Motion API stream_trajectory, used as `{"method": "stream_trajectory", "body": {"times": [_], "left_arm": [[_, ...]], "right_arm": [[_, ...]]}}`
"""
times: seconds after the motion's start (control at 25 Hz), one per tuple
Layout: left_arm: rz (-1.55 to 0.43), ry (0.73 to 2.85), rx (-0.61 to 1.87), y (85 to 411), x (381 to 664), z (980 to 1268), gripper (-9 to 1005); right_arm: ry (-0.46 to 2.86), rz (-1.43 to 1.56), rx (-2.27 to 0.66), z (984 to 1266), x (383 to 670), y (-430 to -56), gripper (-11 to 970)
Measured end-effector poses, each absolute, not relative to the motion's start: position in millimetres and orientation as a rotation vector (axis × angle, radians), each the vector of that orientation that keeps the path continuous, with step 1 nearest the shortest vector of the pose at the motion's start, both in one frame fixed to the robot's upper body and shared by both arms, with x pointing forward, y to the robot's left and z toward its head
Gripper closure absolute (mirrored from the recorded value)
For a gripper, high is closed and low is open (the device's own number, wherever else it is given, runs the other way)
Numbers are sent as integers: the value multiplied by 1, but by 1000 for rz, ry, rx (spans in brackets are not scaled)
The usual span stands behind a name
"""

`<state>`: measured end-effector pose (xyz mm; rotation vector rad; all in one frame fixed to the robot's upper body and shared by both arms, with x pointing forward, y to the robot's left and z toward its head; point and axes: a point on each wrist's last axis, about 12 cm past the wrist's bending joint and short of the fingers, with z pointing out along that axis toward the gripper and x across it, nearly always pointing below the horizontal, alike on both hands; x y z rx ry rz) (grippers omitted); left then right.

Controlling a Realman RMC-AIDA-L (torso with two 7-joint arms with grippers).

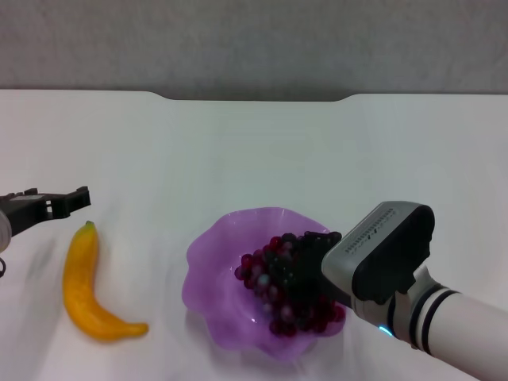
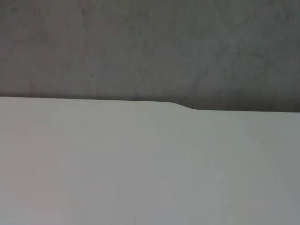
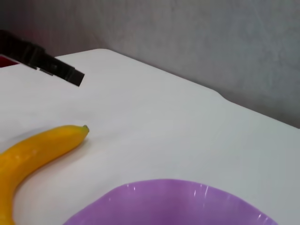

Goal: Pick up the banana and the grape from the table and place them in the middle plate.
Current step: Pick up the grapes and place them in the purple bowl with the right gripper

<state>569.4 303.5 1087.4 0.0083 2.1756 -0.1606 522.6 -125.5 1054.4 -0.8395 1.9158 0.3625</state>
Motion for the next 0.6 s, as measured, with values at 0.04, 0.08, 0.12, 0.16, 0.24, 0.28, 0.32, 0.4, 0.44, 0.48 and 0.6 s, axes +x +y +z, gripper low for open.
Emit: {"method": "stream_trajectory", "body": {"times": [0.04,0.08,0.12,0.16,0.24,0.28,0.32,0.4,0.44,0.48,0.6], "left_arm": [[-160,2176,7,304,569,1087,106],[-160,2176,6,304,569,1087,106],[-160,2176,6,304,569,1087,106],[-159,2177,6,304,569,1087,106],[-159,2177,6,304,569,1087,106],[-159,2177,5,304,569,1087,107],[-159,2178,4,305,568,1087,107],[-155,2178,-3,307,567,1086,107],[-153,2178,-7,308,566,1085,107],[-151,2178,-10,309,566,1085,107],[-145,2173,-11,310,565,1085,107]], "right_arm": [[1915,361,-840,1054,522,-126,607],[1913,361,-837,1055,522,-126,598],[1910,360,-834,1055,523,-126,590],[1907,359,-829,1056,523,-126,581],[1902,357,-824,1056,524,-127,564],[1901,356,-821,1056,524,-127,556],[1899,355,-819,1056,524,-127,514],[1890,355,-809,1058,524,-127,430],[1881,351,-797,1059,524,-129,388],[1869,345,-780,1061,525,-131,346],[1764,302,-634,1074,521,-146,214]]}}
